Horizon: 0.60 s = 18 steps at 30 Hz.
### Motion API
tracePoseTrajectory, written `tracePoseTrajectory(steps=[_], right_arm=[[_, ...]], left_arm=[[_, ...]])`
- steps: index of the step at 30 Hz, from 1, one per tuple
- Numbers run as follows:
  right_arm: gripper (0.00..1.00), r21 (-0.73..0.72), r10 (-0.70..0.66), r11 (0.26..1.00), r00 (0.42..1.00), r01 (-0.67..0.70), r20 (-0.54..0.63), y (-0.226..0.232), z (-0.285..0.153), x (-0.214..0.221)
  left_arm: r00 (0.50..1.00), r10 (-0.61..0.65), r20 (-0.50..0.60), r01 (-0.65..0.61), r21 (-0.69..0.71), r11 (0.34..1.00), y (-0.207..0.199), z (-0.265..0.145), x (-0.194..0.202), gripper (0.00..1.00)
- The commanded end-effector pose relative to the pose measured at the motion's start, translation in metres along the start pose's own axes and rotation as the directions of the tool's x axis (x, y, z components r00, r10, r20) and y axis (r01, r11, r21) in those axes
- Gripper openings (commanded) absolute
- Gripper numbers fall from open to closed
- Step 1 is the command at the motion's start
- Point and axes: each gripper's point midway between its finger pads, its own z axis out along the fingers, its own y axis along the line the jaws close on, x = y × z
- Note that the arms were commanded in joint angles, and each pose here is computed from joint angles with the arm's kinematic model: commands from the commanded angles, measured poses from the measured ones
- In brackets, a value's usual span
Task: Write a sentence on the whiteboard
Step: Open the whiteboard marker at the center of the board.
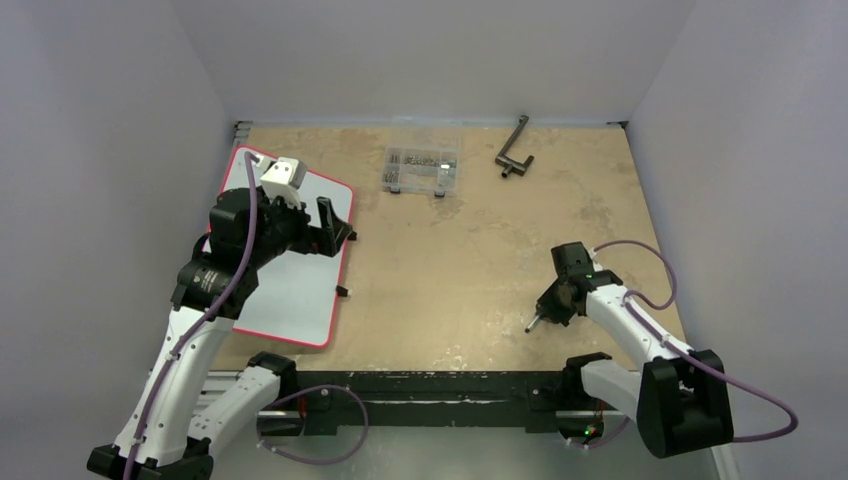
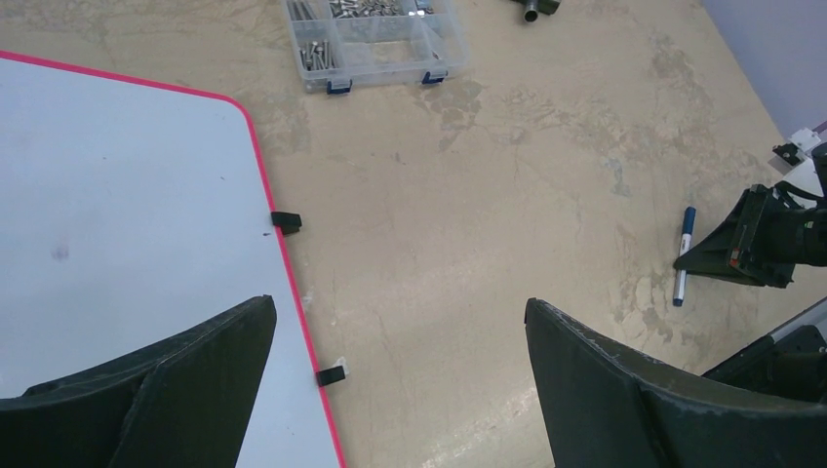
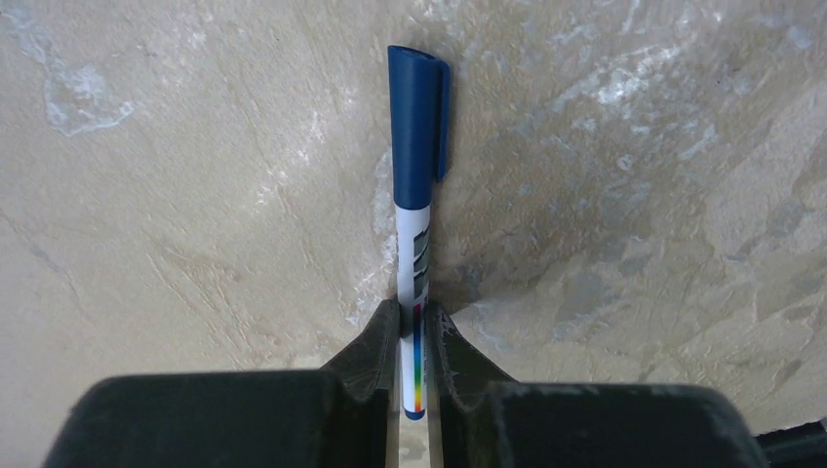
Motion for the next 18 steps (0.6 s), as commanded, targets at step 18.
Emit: tracePoseTrajectory(steps=[18], right_arm=[[0.00,-0.684,-0.538,0.421,0.771,0.596,0.340,0.196,-0.144,0.029]], left_arm=[[0.999,-0.019,0.032,0.014,0.157,0.988,-0.031,-0.001,-0.017,1.00]])
